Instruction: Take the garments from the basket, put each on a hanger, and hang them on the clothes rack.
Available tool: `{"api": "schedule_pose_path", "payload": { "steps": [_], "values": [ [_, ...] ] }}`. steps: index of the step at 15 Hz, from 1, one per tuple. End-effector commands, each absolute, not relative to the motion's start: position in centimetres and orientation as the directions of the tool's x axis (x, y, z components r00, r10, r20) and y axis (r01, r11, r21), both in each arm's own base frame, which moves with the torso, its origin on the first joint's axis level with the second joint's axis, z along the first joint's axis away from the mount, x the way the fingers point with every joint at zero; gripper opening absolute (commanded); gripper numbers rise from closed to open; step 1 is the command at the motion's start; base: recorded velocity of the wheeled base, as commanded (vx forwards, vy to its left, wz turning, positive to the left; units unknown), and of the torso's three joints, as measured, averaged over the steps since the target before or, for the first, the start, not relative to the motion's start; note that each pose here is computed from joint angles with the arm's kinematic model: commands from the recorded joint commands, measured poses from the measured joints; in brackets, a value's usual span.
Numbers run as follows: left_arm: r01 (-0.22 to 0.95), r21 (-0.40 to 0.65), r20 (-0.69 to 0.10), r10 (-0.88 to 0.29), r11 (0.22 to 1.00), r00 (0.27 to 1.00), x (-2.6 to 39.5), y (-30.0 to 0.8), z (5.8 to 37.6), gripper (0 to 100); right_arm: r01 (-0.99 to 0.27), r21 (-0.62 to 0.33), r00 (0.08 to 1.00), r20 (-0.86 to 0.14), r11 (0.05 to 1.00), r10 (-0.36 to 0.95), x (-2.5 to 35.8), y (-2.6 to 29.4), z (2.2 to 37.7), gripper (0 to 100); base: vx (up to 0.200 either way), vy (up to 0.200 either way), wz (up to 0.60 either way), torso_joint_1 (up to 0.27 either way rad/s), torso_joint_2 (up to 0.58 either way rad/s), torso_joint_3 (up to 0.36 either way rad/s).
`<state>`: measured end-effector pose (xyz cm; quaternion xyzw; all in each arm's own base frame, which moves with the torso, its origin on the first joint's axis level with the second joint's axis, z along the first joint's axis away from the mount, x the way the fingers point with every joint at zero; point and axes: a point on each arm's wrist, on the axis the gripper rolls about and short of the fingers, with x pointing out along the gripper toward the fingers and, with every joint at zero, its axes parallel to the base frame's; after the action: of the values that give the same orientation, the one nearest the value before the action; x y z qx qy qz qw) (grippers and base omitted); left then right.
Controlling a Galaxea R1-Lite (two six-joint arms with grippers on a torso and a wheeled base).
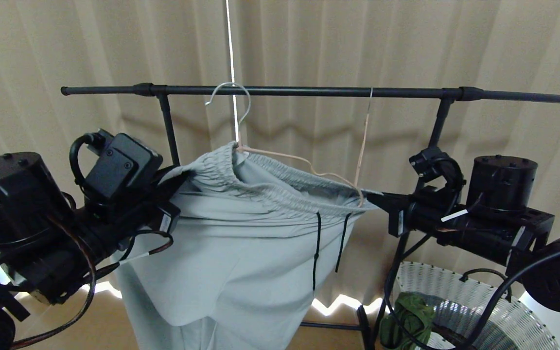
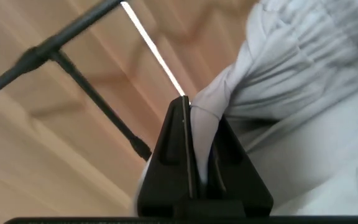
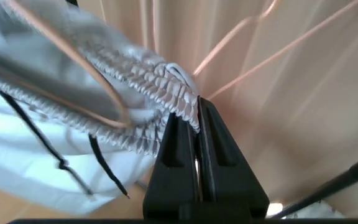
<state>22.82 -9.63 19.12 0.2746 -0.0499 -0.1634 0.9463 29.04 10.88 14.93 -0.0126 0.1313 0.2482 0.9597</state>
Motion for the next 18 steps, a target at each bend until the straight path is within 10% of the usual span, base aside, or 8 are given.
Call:
{"api": "schedule_pose_path", "payload": {
  "steps": [1, 10, 18],
  "values": [
    [0.311, 0.582, -0.049, -0.349, 0.751, 0.936, 22.7, -9.0, 17.8, 0, -0.485, 0.042, 0.835, -0.276, 0.873, 0.477, 29.1, 11.1, 15.4, 0, 0.0, 0.0, 0.0, 0.0, 0.0, 0.0],
    [0.356, 0.669, -0.144, -0.356, 0.652, 0.923, 23.5, -8.6, 15.4, 0, -0.63, 0.047, 0.707, -0.378, 0.775, 0.597, 27.0, 16.3, 18.1, 0, 0.0, 0.0, 0.0, 0.0, 0.0, 0.0],
    [0.228, 0.482, -0.042, -0.238, 0.846, 0.97, 23.5, -11.8, 15.5, 0, -0.732, 0.048, 0.615, -0.382, 0.679, 0.69, 23.6, 19.3, 18.8, 0, 0.0, 0.0, 0.0, 0.0, 0.0, 0.0]
  ]
}}
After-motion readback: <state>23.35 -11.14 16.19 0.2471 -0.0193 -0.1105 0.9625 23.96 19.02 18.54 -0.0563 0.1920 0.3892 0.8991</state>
